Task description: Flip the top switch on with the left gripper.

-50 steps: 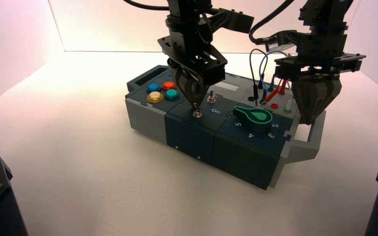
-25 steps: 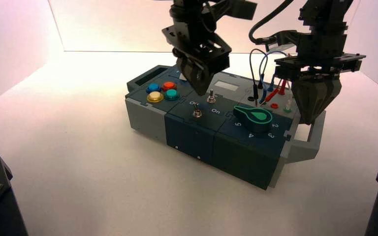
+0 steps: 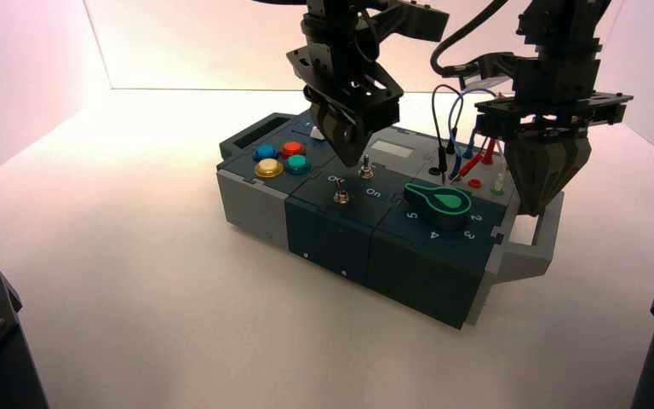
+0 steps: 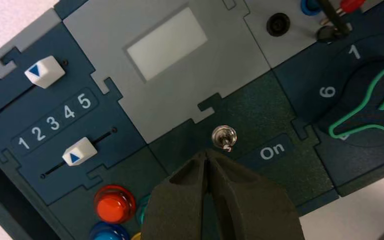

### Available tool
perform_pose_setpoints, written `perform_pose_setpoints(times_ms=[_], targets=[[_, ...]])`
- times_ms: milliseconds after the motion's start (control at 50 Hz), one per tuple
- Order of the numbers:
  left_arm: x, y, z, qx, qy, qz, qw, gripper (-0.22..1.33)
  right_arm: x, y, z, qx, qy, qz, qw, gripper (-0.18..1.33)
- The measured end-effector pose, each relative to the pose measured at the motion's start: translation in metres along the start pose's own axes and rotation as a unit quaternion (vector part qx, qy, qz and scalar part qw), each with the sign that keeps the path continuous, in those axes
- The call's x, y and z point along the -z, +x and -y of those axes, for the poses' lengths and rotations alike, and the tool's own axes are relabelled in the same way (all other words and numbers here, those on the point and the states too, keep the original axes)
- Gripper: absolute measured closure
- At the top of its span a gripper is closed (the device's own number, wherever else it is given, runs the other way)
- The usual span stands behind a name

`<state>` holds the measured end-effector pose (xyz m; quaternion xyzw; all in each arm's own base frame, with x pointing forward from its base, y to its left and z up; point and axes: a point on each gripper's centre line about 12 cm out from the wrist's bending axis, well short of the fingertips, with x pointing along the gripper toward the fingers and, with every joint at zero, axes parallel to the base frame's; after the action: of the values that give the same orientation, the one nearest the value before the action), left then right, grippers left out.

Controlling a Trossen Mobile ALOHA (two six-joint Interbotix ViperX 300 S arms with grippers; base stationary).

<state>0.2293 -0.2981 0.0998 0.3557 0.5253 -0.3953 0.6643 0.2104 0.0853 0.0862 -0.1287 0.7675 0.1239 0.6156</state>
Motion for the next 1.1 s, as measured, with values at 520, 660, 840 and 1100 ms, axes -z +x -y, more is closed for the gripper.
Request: perform_pose_setpoints(times_ms=[520, 660, 840, 1100], targets=[[-0.0075, 0.0012, -0.0022, -0.002, 0.003, -0.003, 1.0, 1.28, 0.0, 0.0004, -0.0002, 0.001, -0.001, -0.001, 1.0, 1.3], [-0.0072, 0.0012, -0.0021, -0.002, 0.002, -0.005, 1.0, 1.28, -0.0005, 0.0, -0.0001, 0.001, -0.002, 0.0, 1.0, 1.3], [-0.0069, 0.0012, -0.002, -0.001, 0.001, -0.006, 1.0, 1.28, 0.0, 0.0004, 0.0, 0.001, -0.002, -0.001, 1.0, 1.3], [-0.0072, 0.0012, -0.0014, -0.001, 0.002, -0.006, 1.0, 1.28, -0.0003, -0.0004, 0.0003, 0.001, -0.001, 0.0, 1.0, 1.3]])
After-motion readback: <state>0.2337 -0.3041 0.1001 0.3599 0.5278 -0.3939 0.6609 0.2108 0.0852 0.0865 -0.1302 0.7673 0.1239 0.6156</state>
